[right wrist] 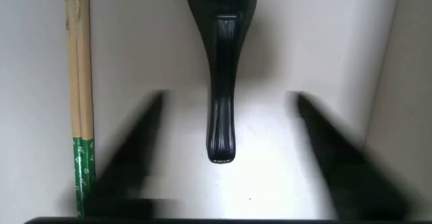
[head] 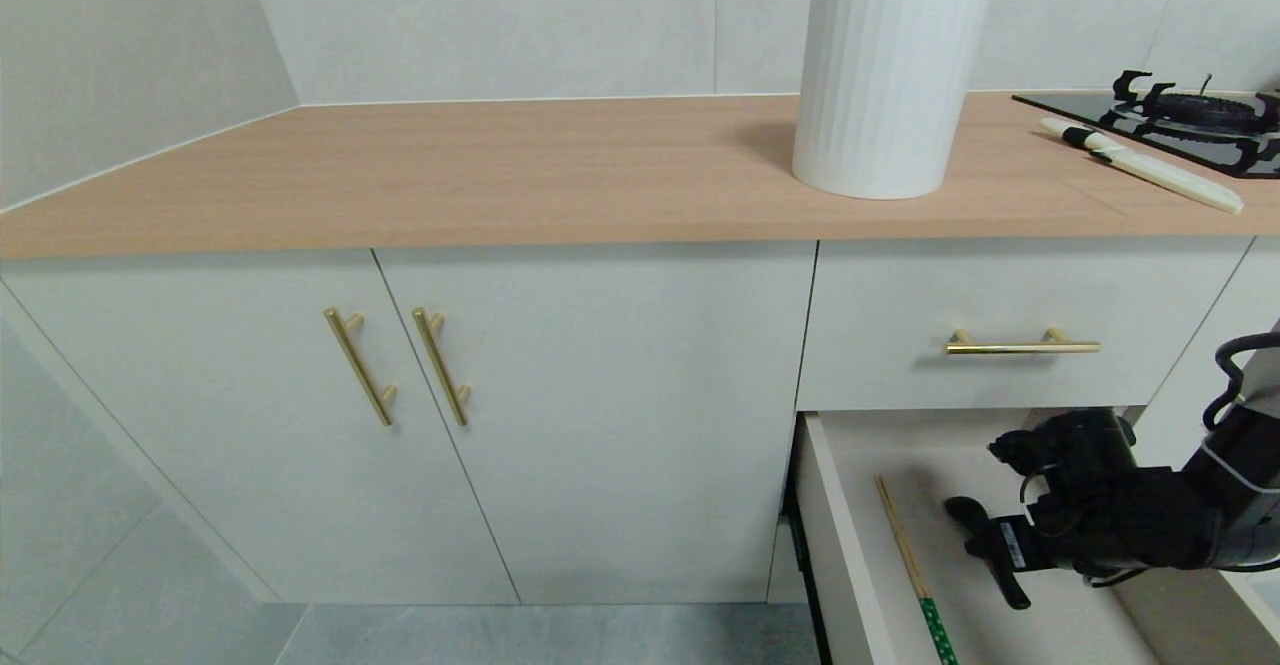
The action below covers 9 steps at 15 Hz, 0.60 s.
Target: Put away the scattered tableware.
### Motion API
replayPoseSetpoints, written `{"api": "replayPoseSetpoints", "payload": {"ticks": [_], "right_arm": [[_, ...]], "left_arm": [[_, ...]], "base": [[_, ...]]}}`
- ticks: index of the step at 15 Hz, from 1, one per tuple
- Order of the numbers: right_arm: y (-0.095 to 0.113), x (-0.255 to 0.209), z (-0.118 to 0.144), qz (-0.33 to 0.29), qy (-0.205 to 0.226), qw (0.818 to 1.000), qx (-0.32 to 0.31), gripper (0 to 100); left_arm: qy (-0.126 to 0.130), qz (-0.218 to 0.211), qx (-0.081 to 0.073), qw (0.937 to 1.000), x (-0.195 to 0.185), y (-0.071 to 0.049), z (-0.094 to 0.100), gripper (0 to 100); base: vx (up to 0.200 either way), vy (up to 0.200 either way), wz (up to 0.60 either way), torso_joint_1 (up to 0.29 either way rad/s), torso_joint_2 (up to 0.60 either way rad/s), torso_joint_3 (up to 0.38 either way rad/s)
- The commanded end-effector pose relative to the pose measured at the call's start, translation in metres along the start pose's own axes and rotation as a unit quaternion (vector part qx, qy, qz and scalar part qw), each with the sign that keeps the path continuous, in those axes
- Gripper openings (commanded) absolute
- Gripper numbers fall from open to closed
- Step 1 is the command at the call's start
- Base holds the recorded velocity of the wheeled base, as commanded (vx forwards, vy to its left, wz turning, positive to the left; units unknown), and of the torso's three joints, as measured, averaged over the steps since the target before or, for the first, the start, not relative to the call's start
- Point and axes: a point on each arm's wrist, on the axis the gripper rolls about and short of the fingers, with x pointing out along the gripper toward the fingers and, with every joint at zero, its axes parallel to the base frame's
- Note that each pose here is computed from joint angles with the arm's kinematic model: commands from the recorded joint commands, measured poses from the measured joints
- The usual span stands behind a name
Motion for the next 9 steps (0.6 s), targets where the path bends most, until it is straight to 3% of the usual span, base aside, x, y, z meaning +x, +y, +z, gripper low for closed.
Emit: {"api": "replayPoseSetpoints", "payload": {"ticks": [1, 5, 7, 9], "right_arm": [[0.0, -0.001, 0.001, -0.001, -0.003, 1.0, 0.0, 100], [-0.004, -0.011, 0.005, -0.012, -0.016, 1.0, 0.005, 100], [-0.006, -0.02, 0.007, -0.046, -0.023, 0.999, 0.005, 100], [-0.009, -0.06, 0.015, -0.052, -0.072, 0.996, 0.01, 100]], "left_arm": [[0.0, 0.0, 0.001, 1.0, 0.0, 0.0, 0.0, 100], [0.0, 0.0, 0.001, 1.0, 0.0, 0.0, 0.0, 100], [0.0, 0.0, 0.0, 1.0, 0.0, 0.0, 0.0, 100], [0.0, 0.0, 0.001, 1.0, 0.0, 0.0, 0.0, 100]], "base": [[0.0, 0.0, 0.0, 0.0, 0.0, 0.0], [0.0, 0.0, 0.0, 0.0, 0.0, 0.0], [0.0, 0.0, 0.0, 0.0, 0.0, 0.0], [0.0, 0.0, 0.0, 0.0, 0.0, 0.0]]}}
